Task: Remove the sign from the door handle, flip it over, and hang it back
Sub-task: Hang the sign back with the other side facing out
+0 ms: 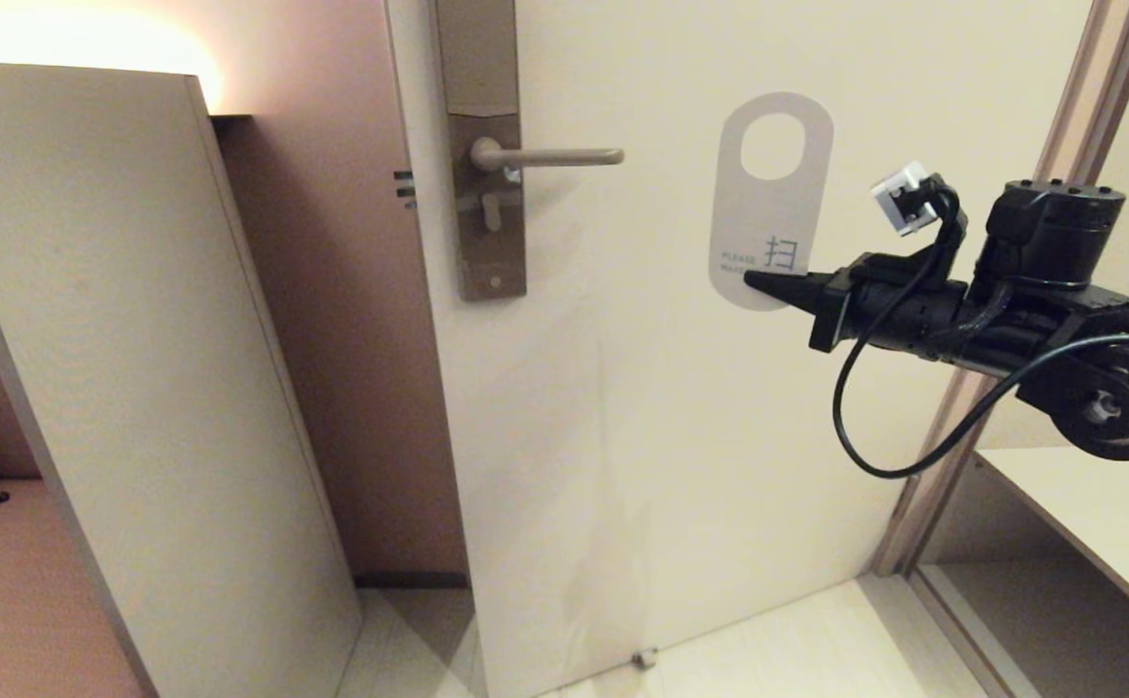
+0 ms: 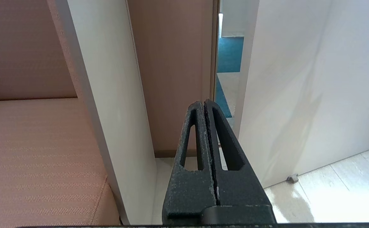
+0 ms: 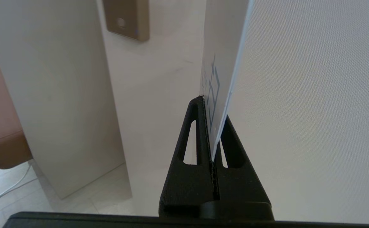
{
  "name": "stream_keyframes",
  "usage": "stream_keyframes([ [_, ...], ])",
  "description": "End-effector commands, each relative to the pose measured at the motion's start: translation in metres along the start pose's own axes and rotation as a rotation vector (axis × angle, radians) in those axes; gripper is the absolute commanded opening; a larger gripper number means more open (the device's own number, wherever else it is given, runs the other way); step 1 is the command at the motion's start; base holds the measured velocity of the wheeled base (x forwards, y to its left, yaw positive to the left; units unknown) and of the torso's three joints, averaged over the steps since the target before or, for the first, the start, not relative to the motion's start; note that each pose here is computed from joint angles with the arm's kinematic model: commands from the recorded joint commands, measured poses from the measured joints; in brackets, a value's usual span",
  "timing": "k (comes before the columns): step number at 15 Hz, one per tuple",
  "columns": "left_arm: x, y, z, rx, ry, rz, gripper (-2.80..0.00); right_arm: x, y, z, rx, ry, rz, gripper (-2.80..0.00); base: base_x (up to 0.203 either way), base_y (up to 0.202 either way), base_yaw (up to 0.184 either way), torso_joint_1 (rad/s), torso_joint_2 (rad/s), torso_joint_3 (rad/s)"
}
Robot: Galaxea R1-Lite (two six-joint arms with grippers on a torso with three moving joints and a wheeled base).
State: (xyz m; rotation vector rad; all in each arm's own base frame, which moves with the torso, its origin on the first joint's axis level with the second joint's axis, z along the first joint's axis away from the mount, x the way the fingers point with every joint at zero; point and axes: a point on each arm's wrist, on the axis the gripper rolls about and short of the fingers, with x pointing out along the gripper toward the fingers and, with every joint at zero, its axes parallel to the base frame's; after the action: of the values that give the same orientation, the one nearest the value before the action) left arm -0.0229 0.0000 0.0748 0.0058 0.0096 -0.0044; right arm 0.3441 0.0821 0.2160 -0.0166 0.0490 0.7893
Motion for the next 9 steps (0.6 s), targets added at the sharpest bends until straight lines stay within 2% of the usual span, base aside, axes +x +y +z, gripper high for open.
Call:
stream_keyframes([
  [1,0.000,0.000,0.000,0.000,0.000,0.000,-2.80,0.012,-0.007,-0.010,0.009,0.016,0.002,-2.80,0.000,0.000,0.000,0.000,0.00,0.000],
  [5,0.000,0.000,0.000,0.000,0.000,0.000,-2.80,0.025,-0.017,-0.009,0.002,0.006,-0.050,-2.80,0.000,0.000,0.000,0.000,0.00,0.000],
  [9,0.000,0.000,0.000,0.000,0.000,0.001,-2.80,0.040,-0.027,-0.008,0.006,0.013,-0.061,-2.80,0.000,0.000,0.000,0.000,0.00,0.000],
])
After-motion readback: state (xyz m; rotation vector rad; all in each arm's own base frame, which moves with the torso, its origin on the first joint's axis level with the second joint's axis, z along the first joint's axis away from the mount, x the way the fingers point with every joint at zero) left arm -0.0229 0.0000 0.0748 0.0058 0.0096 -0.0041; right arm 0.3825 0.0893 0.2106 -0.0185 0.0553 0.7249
